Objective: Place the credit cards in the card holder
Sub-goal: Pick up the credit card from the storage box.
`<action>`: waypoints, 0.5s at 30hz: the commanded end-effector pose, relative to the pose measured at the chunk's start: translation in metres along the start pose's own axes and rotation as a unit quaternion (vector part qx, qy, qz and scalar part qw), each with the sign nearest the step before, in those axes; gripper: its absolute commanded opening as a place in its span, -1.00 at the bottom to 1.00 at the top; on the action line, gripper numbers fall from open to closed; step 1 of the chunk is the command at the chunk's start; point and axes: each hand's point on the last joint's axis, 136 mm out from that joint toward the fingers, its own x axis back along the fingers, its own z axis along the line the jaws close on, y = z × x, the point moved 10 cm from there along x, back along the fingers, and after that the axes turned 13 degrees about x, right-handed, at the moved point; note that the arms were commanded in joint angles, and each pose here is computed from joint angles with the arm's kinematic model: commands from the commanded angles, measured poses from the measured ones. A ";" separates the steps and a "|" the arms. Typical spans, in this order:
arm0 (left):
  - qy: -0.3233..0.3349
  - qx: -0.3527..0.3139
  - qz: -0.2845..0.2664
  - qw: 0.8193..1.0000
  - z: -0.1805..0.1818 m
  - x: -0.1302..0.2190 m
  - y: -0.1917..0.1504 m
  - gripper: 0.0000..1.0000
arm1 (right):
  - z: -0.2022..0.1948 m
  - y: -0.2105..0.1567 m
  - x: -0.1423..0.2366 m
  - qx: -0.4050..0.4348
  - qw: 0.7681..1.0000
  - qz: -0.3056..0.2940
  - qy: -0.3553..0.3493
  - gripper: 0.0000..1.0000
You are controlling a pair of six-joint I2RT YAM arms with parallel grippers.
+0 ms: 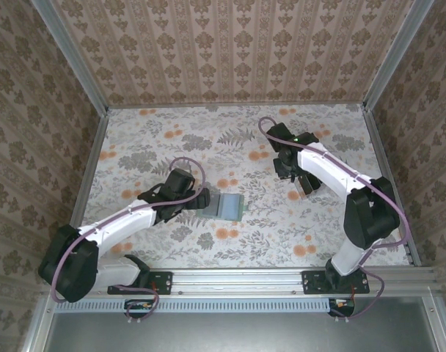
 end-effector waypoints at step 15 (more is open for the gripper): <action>-0.006 -0.012 0.011 1.000 -0.002 0.002 0.005 1.00 | -0.026 -0.019 -0.037 0.005 0.995 0.087 -0.055 -0.34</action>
